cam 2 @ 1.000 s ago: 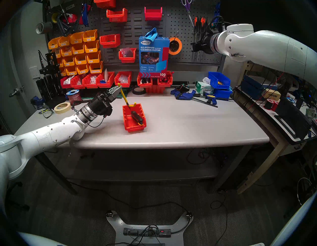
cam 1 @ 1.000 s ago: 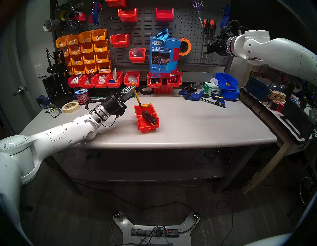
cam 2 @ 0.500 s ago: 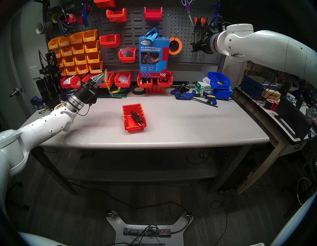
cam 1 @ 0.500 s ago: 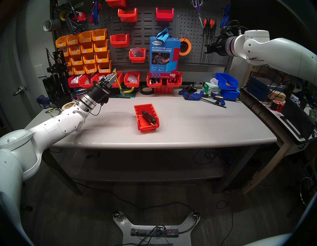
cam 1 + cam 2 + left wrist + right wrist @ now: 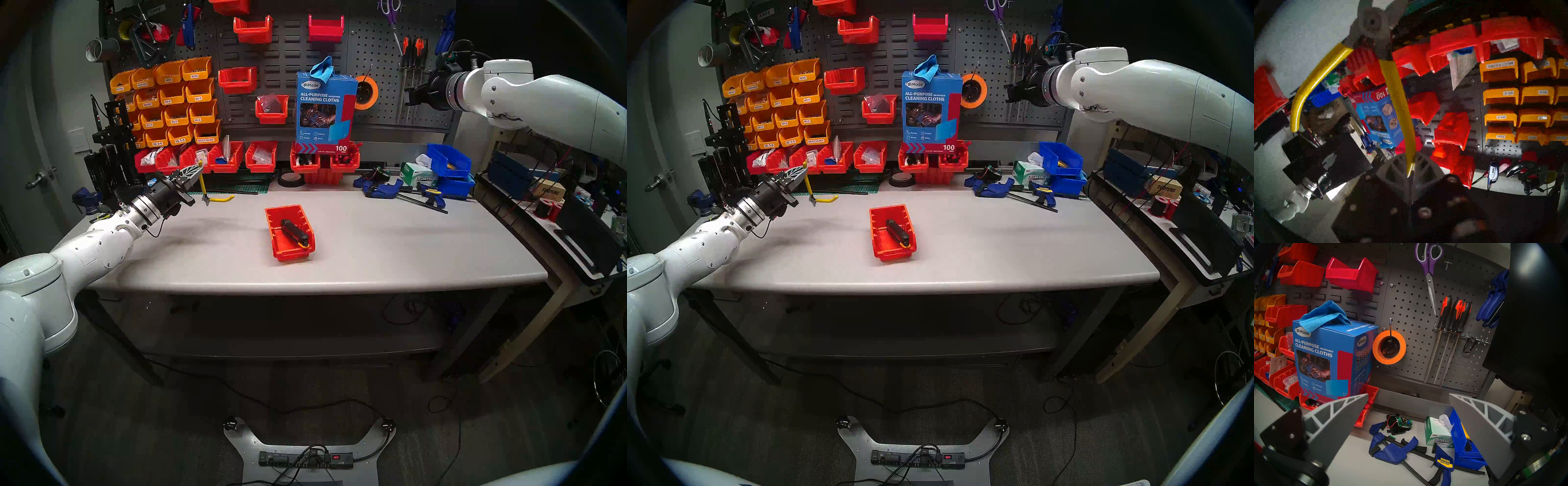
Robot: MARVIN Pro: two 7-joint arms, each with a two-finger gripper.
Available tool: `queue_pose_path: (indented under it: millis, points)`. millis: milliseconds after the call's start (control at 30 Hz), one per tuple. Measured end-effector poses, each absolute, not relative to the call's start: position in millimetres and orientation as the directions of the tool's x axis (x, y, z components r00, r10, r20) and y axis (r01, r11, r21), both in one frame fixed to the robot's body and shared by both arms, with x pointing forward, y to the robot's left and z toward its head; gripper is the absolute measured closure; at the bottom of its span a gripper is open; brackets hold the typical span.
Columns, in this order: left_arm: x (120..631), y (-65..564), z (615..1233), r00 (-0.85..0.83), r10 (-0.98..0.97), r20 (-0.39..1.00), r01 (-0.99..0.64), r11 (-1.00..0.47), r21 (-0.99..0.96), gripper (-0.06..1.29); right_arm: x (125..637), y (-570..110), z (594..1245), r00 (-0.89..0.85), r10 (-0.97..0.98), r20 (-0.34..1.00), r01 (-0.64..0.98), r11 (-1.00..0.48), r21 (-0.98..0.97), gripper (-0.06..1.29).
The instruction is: Take out tools from the storage box
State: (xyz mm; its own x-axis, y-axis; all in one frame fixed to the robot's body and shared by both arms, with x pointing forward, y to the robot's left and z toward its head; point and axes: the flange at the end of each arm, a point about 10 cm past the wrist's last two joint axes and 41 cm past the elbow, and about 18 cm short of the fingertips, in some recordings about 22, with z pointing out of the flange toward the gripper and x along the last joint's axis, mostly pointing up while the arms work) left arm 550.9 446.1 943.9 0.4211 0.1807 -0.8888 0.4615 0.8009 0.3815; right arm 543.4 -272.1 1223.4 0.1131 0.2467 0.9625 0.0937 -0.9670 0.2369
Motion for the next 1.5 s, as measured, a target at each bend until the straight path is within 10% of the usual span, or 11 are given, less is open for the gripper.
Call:
queue_pose_path:
  millis: [800, 1133, 1267, 1500]
  points:
    - [560, 409, 928, 0.244, 0.286, -0.927, 0.716, 0.591, 0.371, 1.24, 543, -272, 1223, 0.113, 0.247, 0.962, 0.094, -0.967, 0.237, -0.01]
    - [557, 414, 920, 0.208, 0.307, -0.929, 0.725, 0.589, 0.357, 0.81, 543, -272, 1223, 0.113, 0.247, 0.962, 0.095, -0.967, 0.237, -0.01]
    - [558, 415, 924, 0.224, 0.283, -0.933, 0.712, 0.607, 0.354, 0.03, 543, -272, 1223, 0.113, 0.247, 0.962, 0.096, -0.967, 0.237, -0.01]
    - [563, 410, 942, 0.288, 0.158, -0.945, 0.676, 0.666, 0.317, 0.00, 543, -272, 1223, 0.113, 0.247, 0.962, 0.095, -0.967, 0.237, -0.01]
